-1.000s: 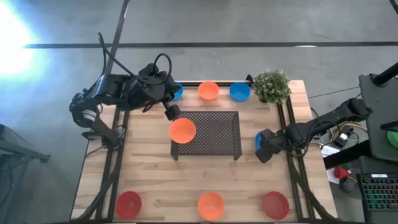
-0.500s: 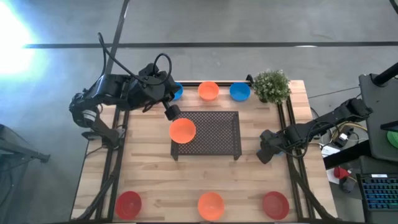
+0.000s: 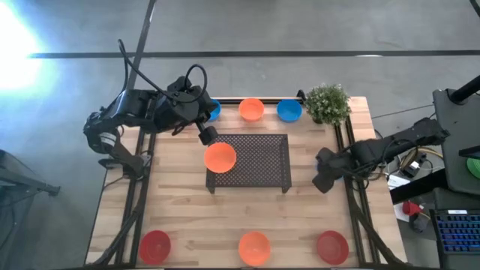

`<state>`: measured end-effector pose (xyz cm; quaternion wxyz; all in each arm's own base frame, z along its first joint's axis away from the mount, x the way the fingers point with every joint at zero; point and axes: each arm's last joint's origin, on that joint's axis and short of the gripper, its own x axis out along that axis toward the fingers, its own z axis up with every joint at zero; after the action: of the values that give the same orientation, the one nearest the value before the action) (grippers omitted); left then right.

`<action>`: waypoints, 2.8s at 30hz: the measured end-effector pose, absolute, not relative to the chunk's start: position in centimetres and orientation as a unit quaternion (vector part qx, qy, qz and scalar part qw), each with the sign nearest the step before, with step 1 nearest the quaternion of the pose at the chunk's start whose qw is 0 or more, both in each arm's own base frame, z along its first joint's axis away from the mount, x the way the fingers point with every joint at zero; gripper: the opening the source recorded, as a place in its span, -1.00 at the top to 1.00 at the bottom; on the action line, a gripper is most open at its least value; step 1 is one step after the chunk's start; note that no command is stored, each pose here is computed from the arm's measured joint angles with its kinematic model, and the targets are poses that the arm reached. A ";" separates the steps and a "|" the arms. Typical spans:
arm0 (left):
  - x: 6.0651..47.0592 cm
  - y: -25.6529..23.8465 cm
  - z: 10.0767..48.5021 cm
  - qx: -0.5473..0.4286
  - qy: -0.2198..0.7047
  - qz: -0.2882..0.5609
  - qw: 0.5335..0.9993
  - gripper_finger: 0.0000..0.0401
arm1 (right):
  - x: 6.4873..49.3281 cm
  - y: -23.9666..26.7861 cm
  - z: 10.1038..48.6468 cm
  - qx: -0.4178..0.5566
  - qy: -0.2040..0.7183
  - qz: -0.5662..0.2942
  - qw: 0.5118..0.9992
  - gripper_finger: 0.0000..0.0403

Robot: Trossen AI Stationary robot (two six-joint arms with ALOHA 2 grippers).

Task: Pick & Place Mini bowls
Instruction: Put the right blue bowl on the shelf

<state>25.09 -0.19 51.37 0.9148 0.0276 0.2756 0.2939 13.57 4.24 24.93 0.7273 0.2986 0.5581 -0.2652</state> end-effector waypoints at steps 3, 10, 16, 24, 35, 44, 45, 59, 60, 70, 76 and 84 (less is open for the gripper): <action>25.1 -0.2 51.4 0.028 0.276 0.294 0.915 1.00 | 13.9 4.1 27.6 0.275 0.546 -0.254 0.749 0.96; 25.1 -0.2 51.4 0.028 0.276 0.294 0.915 1.00 | 16.8 3.7 32.4 0.206 0.523 -0.210 0.800 0.96; 25.1 -0.2 51.4 0.026 0.275 0.294 0.915 1.00 | 20.8 2.4 35.9 0.110 0.517 -0.158 0.834 0.96; 25.1 -0.2 51.4 0.015 0.272 0.298 0.915 1.00 | 26.1 1.3 37.3 -0.013 0.535 -0.063 0.842 0.96; 25.1 -0.2 51.3 0.014 0.272 0.298 0.915 1.00 | 34.1 1.7 33.9 -0.135 0.582 0.020 0.801 0.96; 25.1 -0.2 51.3 0.014 0.272 0.298 0.915 1.00 | 37.3 2.2 32.4 -0.153 0.586 0.094 0.790 0.96; 25.1 -0.2 51.3 0.014 0.272 0.298 0.915 1.00 | 37.5 2.2 32.4 -0.154 0.584 0.097 0.791 0.96; 25.1 -0.2 51.3 0.014 0.272 0.298 0.915 1.00 | 38.6 2.8 30.8 -0.132 0.588 0.145 0.785 0.96; 25.1 -0.2 51.3 0.014 0.272 0.298 0.915 1.00 | 38.6 2.8 30.8 -0.131 0.588 0.145 0.785 0.96; 25.1 -0.2 51.3 0.014 0.272 0.298 0.915 1.00 | 38.6 2.8 30.6 -0.126 0.595 0.141 0.781 0.96; 25.1 -0.2 51.3 0.014 0.272 0.298 0.915 1.00 | 38.6 2.8 30.6 -0.121 0.597 0.137 0.781 0.93; 25.1 -0.2 51.3 0.014 0.272 0.298 0.915 1.00 | 38.6 3.2 30.8 -0.126 0.593 0.141 0.783 0.61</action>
<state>25.13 -0.19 51.33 0.9149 0.0144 0.2720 0.2980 38.59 3.21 30.77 0.7828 -0.1260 0.5928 0.1411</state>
